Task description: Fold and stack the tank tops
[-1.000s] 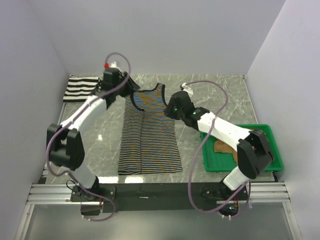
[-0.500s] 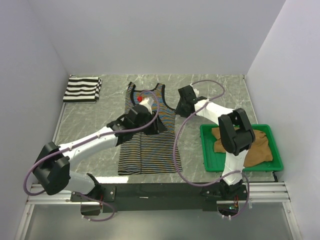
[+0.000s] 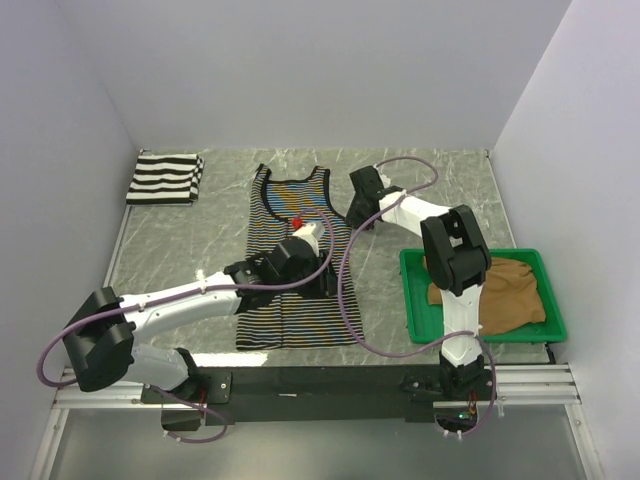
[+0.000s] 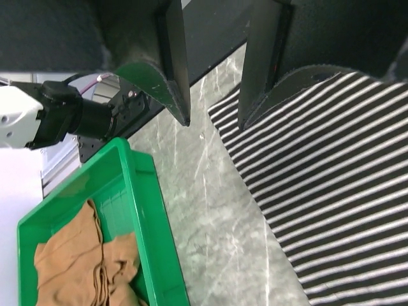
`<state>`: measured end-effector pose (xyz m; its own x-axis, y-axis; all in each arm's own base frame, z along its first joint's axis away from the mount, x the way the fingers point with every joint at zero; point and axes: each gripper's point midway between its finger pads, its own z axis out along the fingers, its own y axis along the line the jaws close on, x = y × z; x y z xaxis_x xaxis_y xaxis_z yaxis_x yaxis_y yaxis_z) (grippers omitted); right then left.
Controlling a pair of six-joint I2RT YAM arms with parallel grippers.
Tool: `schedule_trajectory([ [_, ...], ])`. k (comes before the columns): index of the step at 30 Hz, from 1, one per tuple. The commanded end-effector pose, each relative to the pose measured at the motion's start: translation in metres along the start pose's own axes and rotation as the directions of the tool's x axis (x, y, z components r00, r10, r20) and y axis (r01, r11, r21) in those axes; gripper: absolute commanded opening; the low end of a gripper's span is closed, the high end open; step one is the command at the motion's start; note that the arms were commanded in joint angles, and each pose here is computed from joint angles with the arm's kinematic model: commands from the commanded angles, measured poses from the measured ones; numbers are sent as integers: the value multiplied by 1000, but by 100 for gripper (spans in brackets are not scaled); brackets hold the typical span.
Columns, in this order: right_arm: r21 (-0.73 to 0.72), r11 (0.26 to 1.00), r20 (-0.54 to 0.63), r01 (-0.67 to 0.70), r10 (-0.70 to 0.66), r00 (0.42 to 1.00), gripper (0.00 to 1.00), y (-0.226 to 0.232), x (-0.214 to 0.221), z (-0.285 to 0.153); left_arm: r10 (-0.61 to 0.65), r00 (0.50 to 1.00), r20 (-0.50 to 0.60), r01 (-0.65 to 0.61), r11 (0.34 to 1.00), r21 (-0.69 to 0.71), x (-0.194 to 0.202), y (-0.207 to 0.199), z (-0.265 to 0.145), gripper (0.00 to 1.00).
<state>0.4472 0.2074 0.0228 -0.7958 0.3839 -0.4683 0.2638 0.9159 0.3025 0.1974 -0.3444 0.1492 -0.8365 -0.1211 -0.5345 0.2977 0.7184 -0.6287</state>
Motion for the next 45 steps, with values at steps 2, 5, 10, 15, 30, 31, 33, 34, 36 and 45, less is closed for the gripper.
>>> schedule_trajectory([
  [2, 20, 1000, 26, -24, 24, 999, 29, -1, -16, 6, 3, 1000, 9, -3, 1000, 14, 11, -11, -3, 41],
  [5, 10, 999, 38, -48, 48, 998, 14, -4, -15, 6, 9, 999, -31, -9, 1000, 13, 30, -12, 2, 41],
  [10, -7, 996, 69, -92, 92, 993, 0, -16, -9, -8, 43, 996, -83, -46, 999, -28, 61, -13, 19, 41],
  [15, -47, 986, 68, -162, 165, 984, 0, -32, 9, -21, 46, 994, -103, -52, 997, -57, 83, -15, 27, 45],
  [30, -117, 963, 58, -243, 251, 966, 0, -43, 20, -36, 124, 974, -190, -162, 967, -197, 145, -10, 28, 42],
  [31, -115, 963, 54, -242, 250, 967, 0, -44, 21, -36, 128, 973, -190, -168, 963, -210, 147, -10, 29, 43],
  [33, -118, 964, 59, -240, 248, 967, 0, -43, 17, -37, 148, 969, -196, -194, 952, -238, 152, -7, 27, 44],
  [34, -119, 964, 60, -237, 246, 968, 0, -43, 17, -38, 154, 967, -201, -201, 950, -240, 154, -7, 28, 45],
  [36, -119, 964, 62, -238, 246, 967, 0, -43, 14, -39, 164, 964, -208, -212, 948, -236, 157, -10, 28, 45],
  [45, -131, 963, 78, -237, 248, 966, 0, -45, 5, -45, 208, 955, -213, -263, 924, -277, 164, -6, 36, 39],
])
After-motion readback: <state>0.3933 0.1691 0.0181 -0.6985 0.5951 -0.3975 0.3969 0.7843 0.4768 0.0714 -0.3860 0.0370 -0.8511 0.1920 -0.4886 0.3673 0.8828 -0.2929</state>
